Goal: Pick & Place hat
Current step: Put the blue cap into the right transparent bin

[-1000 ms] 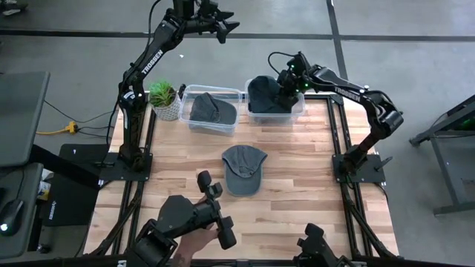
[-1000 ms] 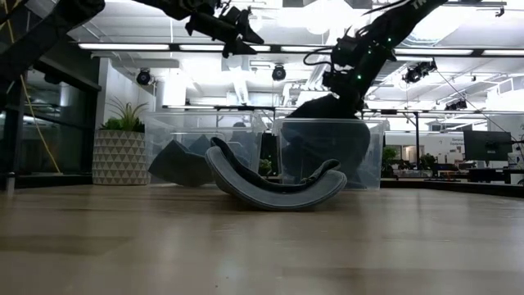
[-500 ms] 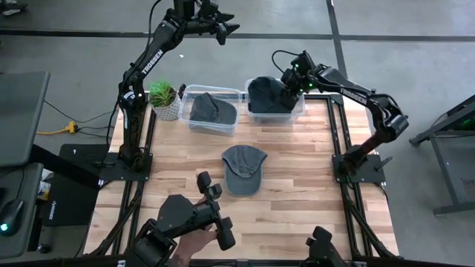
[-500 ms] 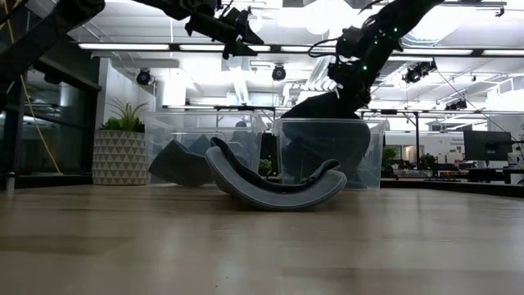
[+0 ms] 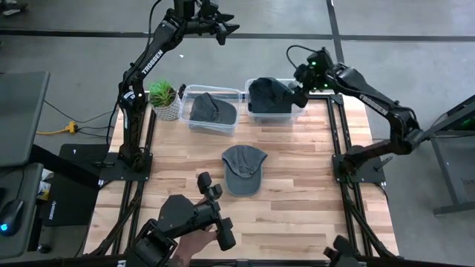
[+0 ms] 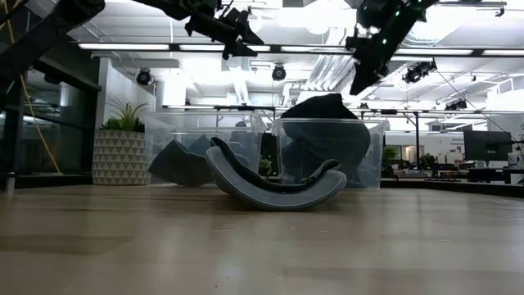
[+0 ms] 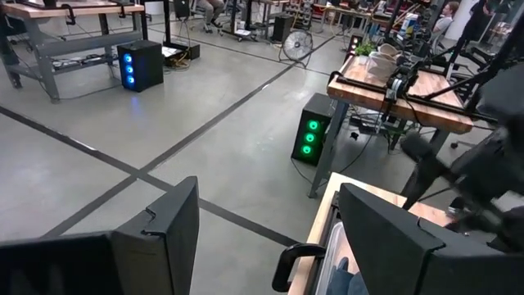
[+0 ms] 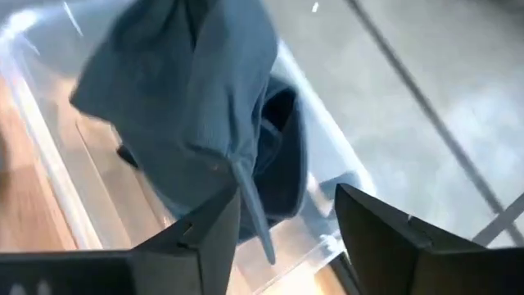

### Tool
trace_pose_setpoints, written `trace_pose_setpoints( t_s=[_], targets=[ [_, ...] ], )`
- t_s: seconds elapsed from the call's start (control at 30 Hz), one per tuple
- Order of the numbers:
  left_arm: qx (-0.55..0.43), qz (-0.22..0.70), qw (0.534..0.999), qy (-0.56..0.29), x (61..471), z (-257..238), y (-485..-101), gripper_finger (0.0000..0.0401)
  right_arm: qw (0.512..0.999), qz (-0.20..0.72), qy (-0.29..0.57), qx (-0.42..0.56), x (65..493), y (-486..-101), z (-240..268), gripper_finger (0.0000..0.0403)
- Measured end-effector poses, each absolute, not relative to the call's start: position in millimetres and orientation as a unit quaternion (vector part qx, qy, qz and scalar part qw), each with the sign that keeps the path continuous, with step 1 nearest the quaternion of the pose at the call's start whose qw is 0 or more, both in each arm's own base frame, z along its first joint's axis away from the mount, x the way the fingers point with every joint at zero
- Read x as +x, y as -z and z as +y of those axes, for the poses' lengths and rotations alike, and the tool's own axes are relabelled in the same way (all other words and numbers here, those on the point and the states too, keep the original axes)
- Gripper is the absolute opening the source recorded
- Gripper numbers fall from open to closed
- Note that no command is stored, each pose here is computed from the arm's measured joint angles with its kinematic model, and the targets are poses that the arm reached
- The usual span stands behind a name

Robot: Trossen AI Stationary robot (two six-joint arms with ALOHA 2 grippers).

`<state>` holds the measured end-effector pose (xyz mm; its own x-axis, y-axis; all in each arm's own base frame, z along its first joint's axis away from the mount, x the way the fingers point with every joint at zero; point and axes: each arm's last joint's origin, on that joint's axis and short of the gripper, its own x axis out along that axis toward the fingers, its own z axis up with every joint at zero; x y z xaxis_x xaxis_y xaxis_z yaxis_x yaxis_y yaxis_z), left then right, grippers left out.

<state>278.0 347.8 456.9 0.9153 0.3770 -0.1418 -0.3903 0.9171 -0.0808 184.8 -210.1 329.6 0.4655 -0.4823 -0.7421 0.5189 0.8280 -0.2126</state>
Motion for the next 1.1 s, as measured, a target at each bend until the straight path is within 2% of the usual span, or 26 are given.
trace_pose_setpoints(
  t_s=[0.1,0.17,0.27,0.33,0.5,0.63,0.87,1.1],
  targets=[
    [-0.054,0.062,0.977,-0.196,278,348,-457,0.0238,0.868,0.396,0.3,0.014,180,-342,-204,0.0163],
    [-0.054,0.062,0.977,-0.196,278,348,-457,0.0238,0.881,0.374,0.29,0.017,179,-347,-201,0.0123],
    [-0.054,0.062,0.977,-0.196,278,348,-457,0.0238,0.899,0.355,0.258,0.022,180,-351,-197,0.0041],
    [-0.054,0.062,0.977,-0.196,278,348,-457,0.0238,0.908,0.349,0.23,0.018,181,-351,-195,0.0012],
    [-0.054,0.062,0.977,-0.196,278,348,-457,0.0238,0.922,0.336,0.191,0.013,191,-349,-193,0.0003],
    [-0.052,0.059,0.979,-0.19,278,347,-457,0.0238,0.921,0.339,0.192,0.01,204,-341,-198,0.0002],
    [-0.052,0.059,0.979,-0.189,278,347,-458,0.0238,0.895,0.363,0.259,0.016,220,-320,-221,0.0001],
    [-0.055,0.062,0.979,-0.188,278,347,-457,0.0238,0.88,0.389,0.271,0.045,224,-298,-239,0.0]
  ],
)
